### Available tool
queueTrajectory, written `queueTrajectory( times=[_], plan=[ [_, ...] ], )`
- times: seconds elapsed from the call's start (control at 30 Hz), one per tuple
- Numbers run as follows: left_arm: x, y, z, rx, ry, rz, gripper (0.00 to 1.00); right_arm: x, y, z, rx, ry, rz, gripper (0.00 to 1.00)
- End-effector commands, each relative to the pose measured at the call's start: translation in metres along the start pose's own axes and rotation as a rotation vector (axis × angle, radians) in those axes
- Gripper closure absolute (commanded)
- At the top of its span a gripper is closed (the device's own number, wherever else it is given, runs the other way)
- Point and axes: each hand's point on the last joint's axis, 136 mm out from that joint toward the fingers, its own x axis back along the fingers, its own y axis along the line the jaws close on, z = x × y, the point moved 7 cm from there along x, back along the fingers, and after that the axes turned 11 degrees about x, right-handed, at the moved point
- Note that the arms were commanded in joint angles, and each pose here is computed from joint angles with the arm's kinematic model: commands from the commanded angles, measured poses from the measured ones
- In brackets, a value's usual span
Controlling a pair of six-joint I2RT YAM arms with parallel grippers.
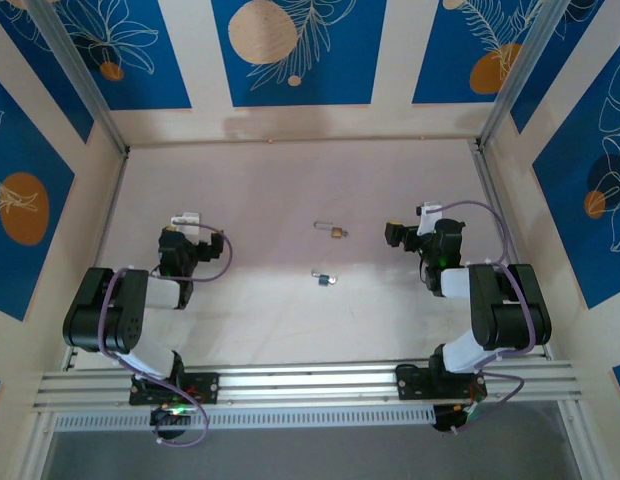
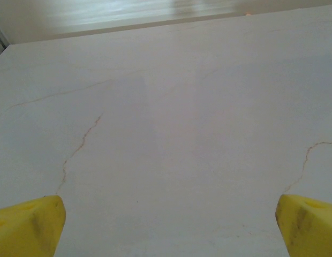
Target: Unlock with the key
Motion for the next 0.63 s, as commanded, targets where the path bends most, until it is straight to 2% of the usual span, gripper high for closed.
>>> queueTrajectory(
  times=[0.0,0.6],
  plan=[
    [-0.0029,-0.0039,-0.0046,-0.020,-0.009,0.028,0.00,-0.0001,-0.0002,-0.0040,0.001,-0.013,0.010,0.01],
    [-0.0031,-0.0030,-0.0056,-0.018,-0.014,0.017,0.00,0.0000,-0.0002,-0.0042,0.001,-0.013,0.009,0.01]
  ],
)
